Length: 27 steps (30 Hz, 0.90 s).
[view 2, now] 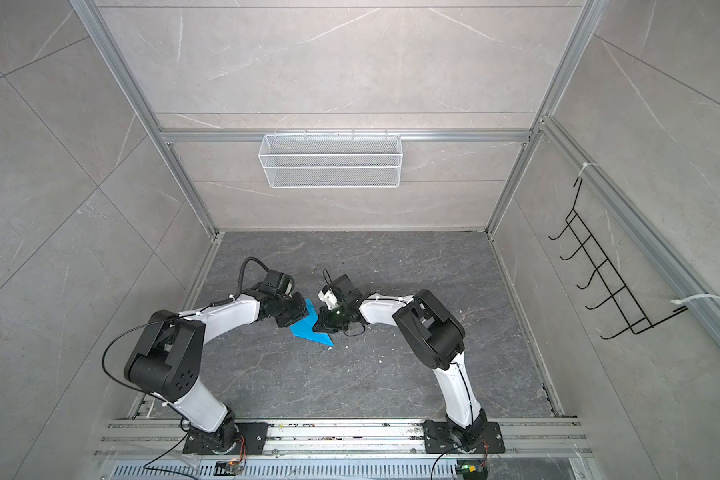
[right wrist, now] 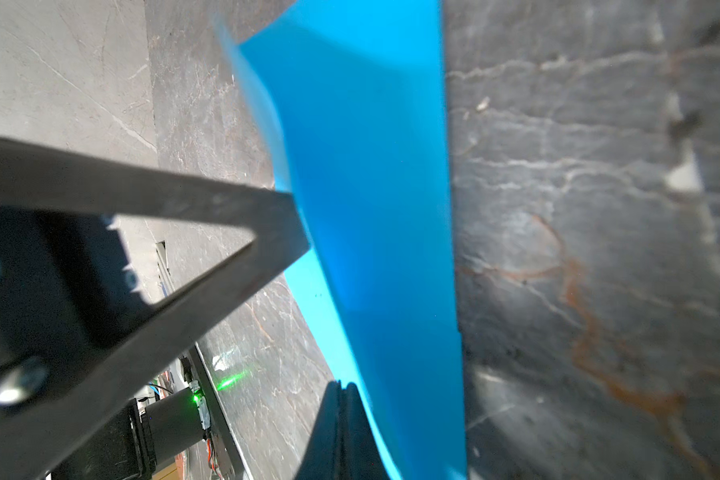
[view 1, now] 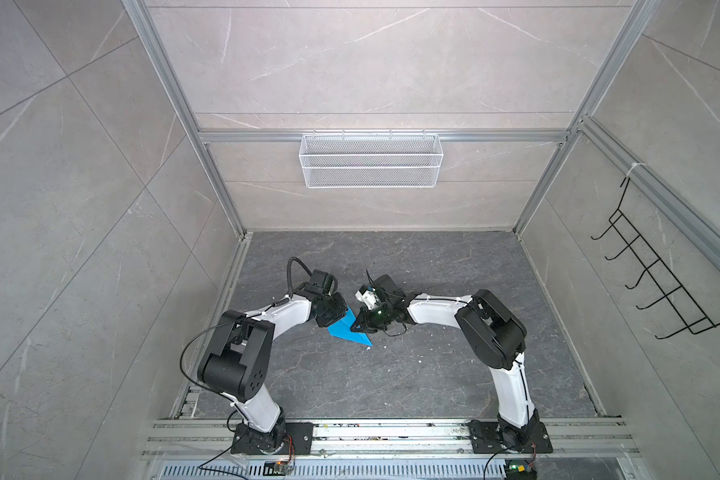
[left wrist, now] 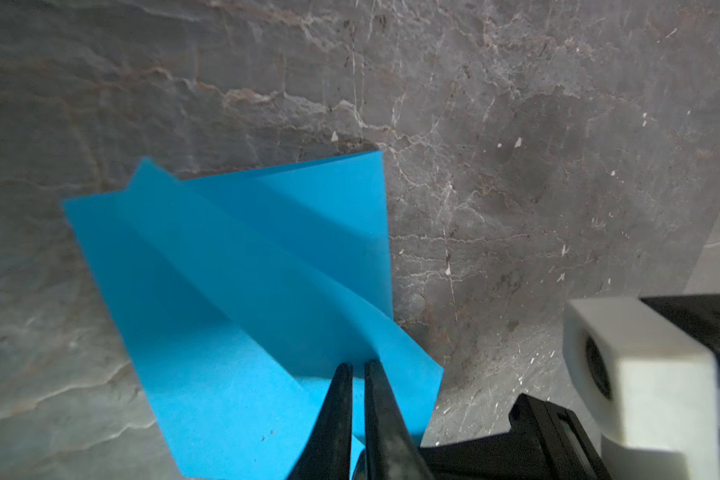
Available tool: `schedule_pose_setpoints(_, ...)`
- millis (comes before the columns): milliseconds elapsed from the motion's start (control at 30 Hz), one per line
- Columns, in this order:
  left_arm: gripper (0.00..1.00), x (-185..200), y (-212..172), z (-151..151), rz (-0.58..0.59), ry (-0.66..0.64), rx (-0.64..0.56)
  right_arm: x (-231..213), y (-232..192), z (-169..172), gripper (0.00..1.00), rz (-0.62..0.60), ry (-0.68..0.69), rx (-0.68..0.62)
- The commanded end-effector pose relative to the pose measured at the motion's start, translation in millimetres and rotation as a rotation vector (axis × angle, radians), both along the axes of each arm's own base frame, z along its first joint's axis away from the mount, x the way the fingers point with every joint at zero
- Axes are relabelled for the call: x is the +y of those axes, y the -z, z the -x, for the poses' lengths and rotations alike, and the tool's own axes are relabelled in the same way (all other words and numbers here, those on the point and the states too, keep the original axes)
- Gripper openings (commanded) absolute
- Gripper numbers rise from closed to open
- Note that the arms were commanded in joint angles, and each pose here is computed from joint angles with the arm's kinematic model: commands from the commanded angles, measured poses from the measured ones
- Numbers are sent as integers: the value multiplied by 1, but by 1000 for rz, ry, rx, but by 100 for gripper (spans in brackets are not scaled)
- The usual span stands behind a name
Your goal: Fold a paper plane with a square sheet of paper (pick it up from the middle)
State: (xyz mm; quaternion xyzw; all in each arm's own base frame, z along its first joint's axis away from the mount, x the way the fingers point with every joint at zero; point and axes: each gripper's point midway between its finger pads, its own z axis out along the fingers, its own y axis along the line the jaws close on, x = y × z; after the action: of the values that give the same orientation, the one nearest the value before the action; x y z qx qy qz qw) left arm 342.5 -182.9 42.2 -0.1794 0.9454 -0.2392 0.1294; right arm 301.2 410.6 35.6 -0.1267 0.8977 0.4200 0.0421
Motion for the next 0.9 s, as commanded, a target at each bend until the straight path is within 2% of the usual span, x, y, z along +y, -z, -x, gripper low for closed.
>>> schedule_pose_setpoints(0, 13, -2, -2, -10, -13, 12, -17, -1, -2, -2, 6, -2, -11, -3)
schedule_pose_setpoints(133, 12, 3, 10, -6, -43, -2, 23, -3, -7, -8, 6, -10, 8, -16)
schedule_pose_setpoints(500, 12, 6, 16, -3, -62, 3, 44, -10, 16, -12, 6, 86, 35, 17)
schedule_pose_setpoints(700, 12, 4, -15, -5, -31, 19, -54, -15, 29, -12, 5, 98, 41, 43)
schedule_pose_setpoints(867, 15, -15, -32, -7, 79, 82, -117, -14, 34, -9, 5, 90, 33, 57)
